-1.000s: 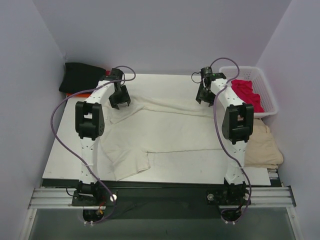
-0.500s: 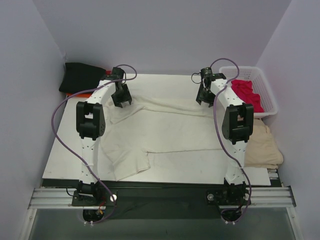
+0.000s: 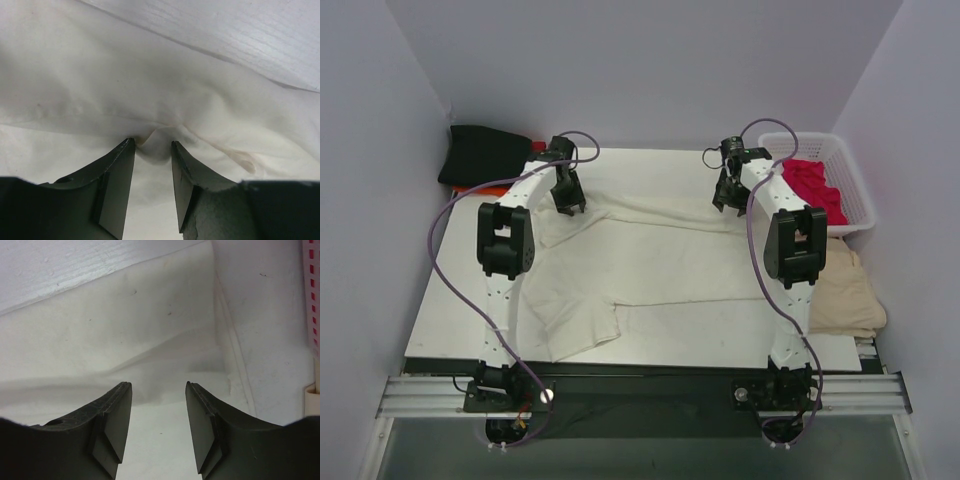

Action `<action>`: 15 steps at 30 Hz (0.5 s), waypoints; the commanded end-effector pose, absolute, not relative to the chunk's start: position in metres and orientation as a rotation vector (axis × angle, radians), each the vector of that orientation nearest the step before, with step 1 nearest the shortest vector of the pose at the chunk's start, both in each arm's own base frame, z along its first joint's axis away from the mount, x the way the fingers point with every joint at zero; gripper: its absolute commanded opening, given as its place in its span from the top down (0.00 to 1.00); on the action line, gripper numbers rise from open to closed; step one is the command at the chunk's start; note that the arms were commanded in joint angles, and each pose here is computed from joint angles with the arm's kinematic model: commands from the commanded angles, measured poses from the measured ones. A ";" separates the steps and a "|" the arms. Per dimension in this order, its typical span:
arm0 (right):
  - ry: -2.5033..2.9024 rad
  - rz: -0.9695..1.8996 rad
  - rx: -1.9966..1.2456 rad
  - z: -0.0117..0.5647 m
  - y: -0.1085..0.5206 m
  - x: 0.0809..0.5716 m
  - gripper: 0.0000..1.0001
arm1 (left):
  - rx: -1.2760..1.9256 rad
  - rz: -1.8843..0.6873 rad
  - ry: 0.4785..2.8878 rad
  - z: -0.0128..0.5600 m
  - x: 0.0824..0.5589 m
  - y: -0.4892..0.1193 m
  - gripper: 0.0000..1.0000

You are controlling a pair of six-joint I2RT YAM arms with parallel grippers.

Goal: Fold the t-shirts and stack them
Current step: Fold the flattened tshirt in 1/3 of the way

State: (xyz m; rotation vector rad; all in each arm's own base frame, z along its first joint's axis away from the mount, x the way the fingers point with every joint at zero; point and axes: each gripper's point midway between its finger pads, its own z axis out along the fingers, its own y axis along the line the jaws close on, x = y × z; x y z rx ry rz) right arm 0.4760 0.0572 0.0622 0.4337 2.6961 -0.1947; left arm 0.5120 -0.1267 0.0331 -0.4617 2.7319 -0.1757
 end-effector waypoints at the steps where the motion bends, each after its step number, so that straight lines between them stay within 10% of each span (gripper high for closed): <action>1: 2.680 -0.234 0.461 0.081 0.049 0.467 0.53 | -0.449 -0.179 2.716 0.038 0.518 -0.127 0.54; 6: 2.681 -0.232 0.463 0.082 0.049 0.466 0.53 | -0.447 -0.169 2.723 0.033 0.518 -0.126 0.59; 12: 2.680 -0.240 0.474 0.082 0.048 0.463 0.53 | -0.435 -0.173 2.717 0.041 0.516 -0.127 0.97; 15: 2.682 -0.241 0.478 0.082 0.049 0.461 0.54 | -0.422 -0.183 2.707 0.051 0.514 -0.128 1.00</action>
